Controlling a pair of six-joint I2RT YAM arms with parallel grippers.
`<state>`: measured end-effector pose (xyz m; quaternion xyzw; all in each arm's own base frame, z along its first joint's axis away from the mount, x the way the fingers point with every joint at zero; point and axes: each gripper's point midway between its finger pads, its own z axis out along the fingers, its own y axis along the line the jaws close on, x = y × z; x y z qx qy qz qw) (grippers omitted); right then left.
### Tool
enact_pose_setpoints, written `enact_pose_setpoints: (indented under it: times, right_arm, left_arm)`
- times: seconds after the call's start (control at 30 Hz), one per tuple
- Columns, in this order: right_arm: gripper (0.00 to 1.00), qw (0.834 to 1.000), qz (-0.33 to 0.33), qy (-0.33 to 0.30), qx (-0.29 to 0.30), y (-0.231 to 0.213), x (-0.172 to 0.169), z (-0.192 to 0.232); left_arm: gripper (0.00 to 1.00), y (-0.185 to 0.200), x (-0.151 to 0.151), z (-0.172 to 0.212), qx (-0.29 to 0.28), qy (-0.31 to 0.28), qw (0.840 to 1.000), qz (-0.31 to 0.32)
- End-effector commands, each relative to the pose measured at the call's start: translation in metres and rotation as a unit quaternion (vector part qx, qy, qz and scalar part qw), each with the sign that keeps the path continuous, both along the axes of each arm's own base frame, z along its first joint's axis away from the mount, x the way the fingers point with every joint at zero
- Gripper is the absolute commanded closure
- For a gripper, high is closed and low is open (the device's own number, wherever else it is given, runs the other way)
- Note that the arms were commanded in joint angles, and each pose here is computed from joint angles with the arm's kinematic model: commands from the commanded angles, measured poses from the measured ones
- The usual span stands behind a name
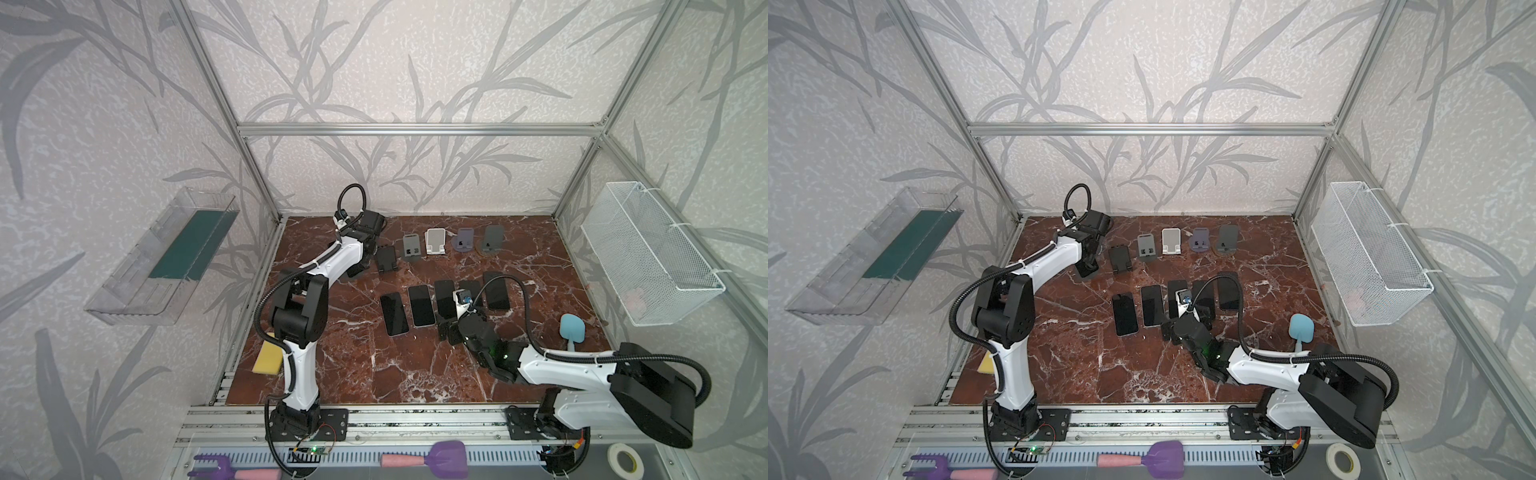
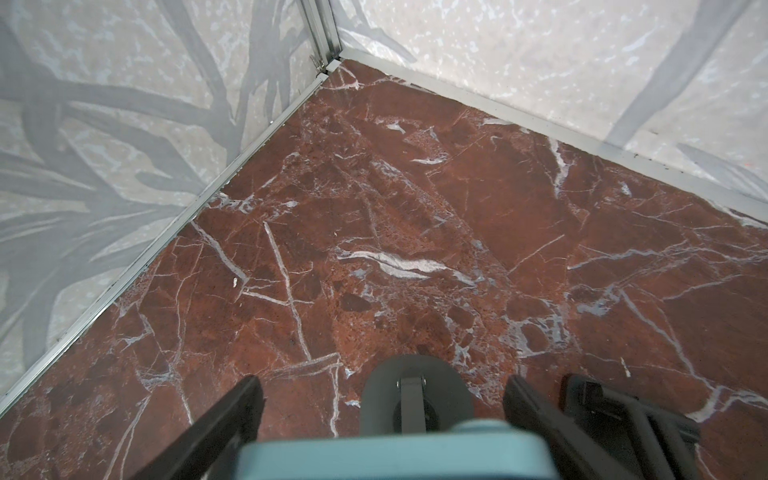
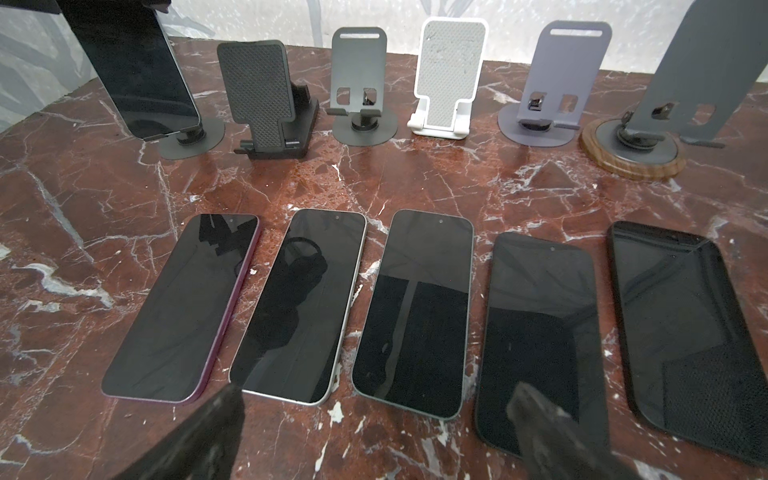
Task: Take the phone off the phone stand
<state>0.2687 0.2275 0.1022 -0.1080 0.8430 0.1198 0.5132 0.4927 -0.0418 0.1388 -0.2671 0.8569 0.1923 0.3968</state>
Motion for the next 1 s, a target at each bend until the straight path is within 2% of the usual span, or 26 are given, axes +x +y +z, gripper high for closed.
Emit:
enact_pose_setpoints:
  times: [0.0, 0.27, 0.37, 0.97]
  right_arm:
    - [0.01, 1.000, -0.002, -0.013, 0.015, 0.008, 0.006, 0.013]
    - [0.01, 1.000, -0.004, -0.013, 0.014, 0.007, 0.006, 0.013]
    - [0.01, 1.000, -0.002, -0.011, 0.015, 0.009, 0.006, 0.012]
    - [0.01, 1.000, 0.000, -0.009, 0.014, 0.010, 0.006, 0.011]
  left_arm:
    - [0.13, 0.005, -0.002, -0.001, 0.014, -0.001, 1.000, 0.006]
    - [0.33, 0.001, 0.002, 0.010, 0.015, -0.012, 1.000, -0.018]
    - [0.37, 0.000, 0.001, 0.015, 0.015, -0.021, 0.999, -0.028]
    - [0.42, -0.005, -0.003, 0.022, 0.004, -0.033, 0.998, -0.059]
